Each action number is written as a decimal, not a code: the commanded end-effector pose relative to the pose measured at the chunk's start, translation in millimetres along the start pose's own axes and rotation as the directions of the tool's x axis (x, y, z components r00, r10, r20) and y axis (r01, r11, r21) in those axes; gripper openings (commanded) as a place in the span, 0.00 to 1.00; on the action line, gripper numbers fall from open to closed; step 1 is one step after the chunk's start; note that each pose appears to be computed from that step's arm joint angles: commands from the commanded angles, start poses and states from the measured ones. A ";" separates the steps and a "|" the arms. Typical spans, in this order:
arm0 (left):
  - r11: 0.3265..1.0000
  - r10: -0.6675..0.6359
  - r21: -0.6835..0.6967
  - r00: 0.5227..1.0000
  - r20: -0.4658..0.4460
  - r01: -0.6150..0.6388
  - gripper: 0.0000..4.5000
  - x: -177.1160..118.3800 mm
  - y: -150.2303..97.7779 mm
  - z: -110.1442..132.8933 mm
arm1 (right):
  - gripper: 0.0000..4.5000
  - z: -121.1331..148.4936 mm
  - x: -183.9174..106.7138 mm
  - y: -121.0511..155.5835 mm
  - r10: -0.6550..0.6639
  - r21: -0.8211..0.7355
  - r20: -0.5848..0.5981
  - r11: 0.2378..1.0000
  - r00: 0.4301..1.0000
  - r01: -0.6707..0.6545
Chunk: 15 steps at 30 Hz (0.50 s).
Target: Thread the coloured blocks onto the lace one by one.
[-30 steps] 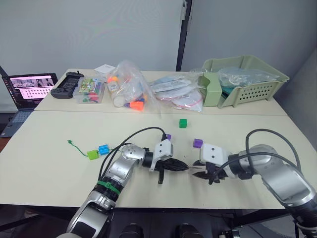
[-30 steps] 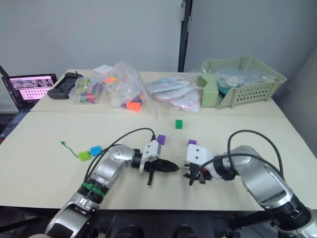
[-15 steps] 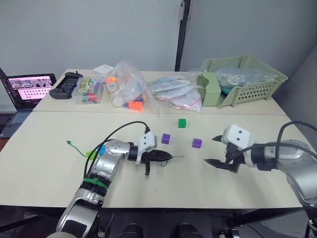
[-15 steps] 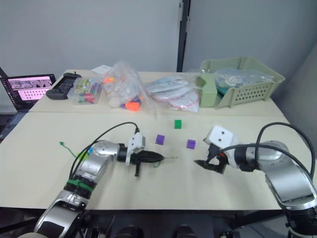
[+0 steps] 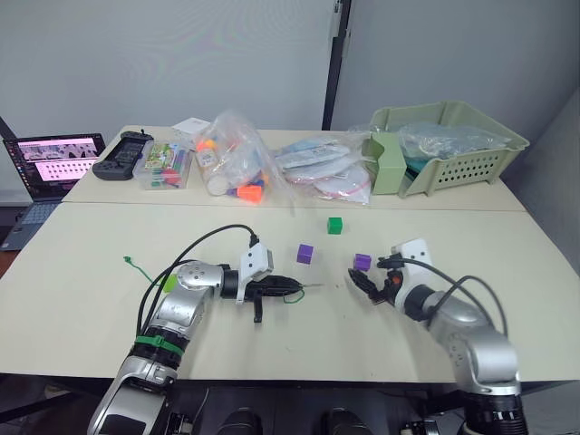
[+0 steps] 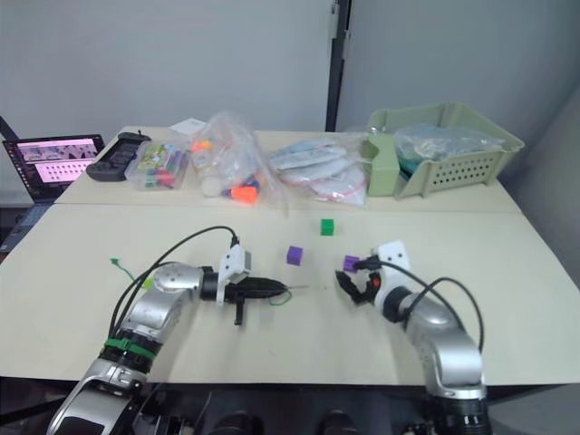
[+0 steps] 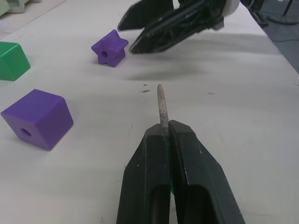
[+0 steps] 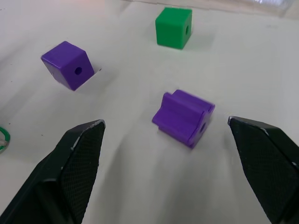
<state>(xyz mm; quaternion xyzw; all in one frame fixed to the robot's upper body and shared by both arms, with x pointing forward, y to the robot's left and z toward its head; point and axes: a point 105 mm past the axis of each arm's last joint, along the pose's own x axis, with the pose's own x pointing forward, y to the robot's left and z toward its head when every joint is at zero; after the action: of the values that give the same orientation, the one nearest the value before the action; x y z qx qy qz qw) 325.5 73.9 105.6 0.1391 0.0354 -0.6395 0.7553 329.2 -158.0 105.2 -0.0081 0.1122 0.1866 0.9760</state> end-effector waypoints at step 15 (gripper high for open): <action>0.998 -0.025 0.053 1.000 -0.008 0.025 0.00 -2.4 2.2 15.5 | 0.99 7.0 27.5 0.2 -0.116 0.043 0.087 0.993 0.989 0.112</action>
<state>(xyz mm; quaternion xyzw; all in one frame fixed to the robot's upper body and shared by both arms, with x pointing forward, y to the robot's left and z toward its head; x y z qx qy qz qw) 325.9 74.4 109.9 0.1500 0.0422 -0.6464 0.7469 352.2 -147.6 94.0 0.0193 0.0980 0.1339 0.9860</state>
